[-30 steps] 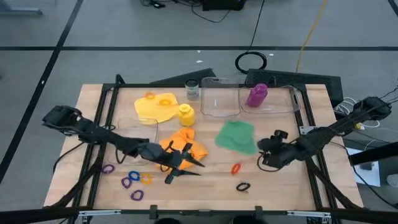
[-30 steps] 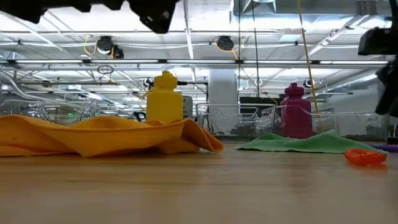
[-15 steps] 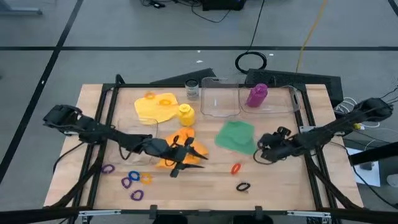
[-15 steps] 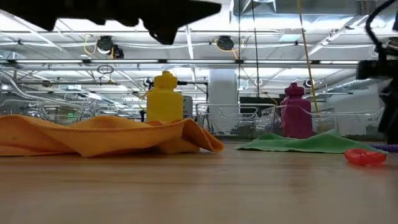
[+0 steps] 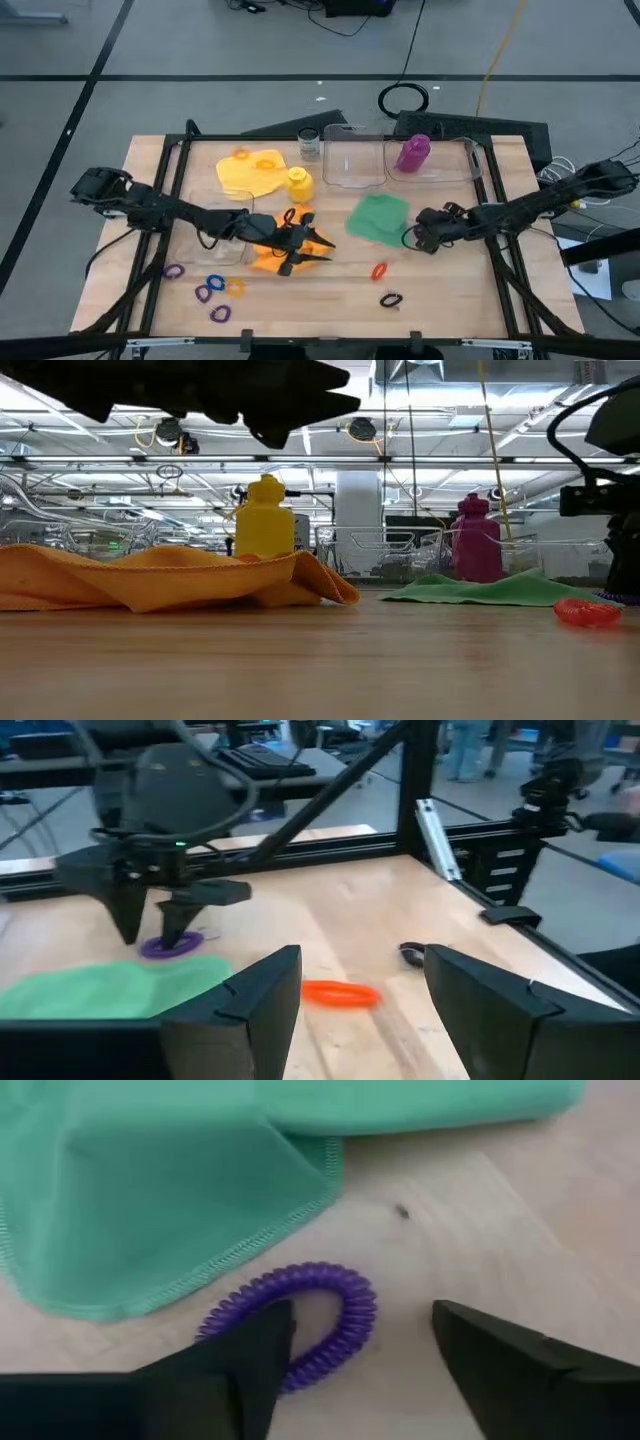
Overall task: Pick & Place Sports Items
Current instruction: Put the purple spring keychain into the bottom transparent bin
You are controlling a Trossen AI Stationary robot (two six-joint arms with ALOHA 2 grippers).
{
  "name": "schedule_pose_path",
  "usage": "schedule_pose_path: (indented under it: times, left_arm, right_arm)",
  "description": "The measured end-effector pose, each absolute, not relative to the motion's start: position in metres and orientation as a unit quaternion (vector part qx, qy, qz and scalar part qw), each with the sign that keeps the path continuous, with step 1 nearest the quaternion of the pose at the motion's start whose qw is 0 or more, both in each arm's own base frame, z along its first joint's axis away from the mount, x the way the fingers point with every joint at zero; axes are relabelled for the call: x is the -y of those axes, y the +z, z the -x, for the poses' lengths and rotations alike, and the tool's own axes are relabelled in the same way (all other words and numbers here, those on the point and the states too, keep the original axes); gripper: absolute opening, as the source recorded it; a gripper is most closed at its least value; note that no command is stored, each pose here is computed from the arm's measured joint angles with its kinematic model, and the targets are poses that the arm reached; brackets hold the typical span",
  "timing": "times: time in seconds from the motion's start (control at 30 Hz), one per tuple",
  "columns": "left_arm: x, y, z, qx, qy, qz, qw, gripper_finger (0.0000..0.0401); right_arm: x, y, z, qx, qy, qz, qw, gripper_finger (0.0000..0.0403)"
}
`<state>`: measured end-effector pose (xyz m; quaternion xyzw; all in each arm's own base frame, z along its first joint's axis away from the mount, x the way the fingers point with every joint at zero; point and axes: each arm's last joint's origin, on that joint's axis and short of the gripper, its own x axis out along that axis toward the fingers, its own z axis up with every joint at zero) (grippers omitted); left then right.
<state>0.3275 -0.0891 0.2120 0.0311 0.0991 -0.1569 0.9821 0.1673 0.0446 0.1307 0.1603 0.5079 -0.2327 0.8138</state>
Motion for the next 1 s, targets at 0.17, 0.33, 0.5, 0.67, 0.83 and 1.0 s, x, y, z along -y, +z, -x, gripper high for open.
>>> schedule_pose_path:
  times: [0.17,0.33,0.5,0.67,0.83,1.0]
  left_arm:
    - [0.089,0.212,-0.327,-0.099,-0.158,-0.031,0.982,0.0182]
    - [0.089,0.212,-0.327,-0.098,-0.156,-0.033,0.982,0.0182]
    - [0.088,0.212,-0.328,-0.098,-0.142,-0.039,0.984,0.0182]
    - [0.088,0.212,-0.328,-0.097,-0.140,-0.040,0.985,0.0182]
    - [0.086,0.212,-0.328,-0.100,-0.129,-0.037,0.986,0.0182]
    - [0.080,0.212,-0.330,-0.103,-0.105,-0.021,0.989,0.0182]
  right_arm:
    - [-0.044,0.126,-0.164,-0.518,-0.219,-0.144,0.814,0.0096]
    - [-0.046,0.132,-0.175,-0.488,-0.179,-0.095,0.849,0.0008]
    - [-0.053,0.152,-0.198,-0.422,-0.119,-0.045,0.897,0.0021]
    - [-0.061,0.190,-0.221,-0.360,-0.073,-0.001,0.930,0.0015]
    - [-0.071,0.228,-0.238,-0.285,-0.032,0.052,0.956,0.0003]
    - [-0.075,0.248,-0.247,-0.200,-0.043,0.102,0.974,0.0005]
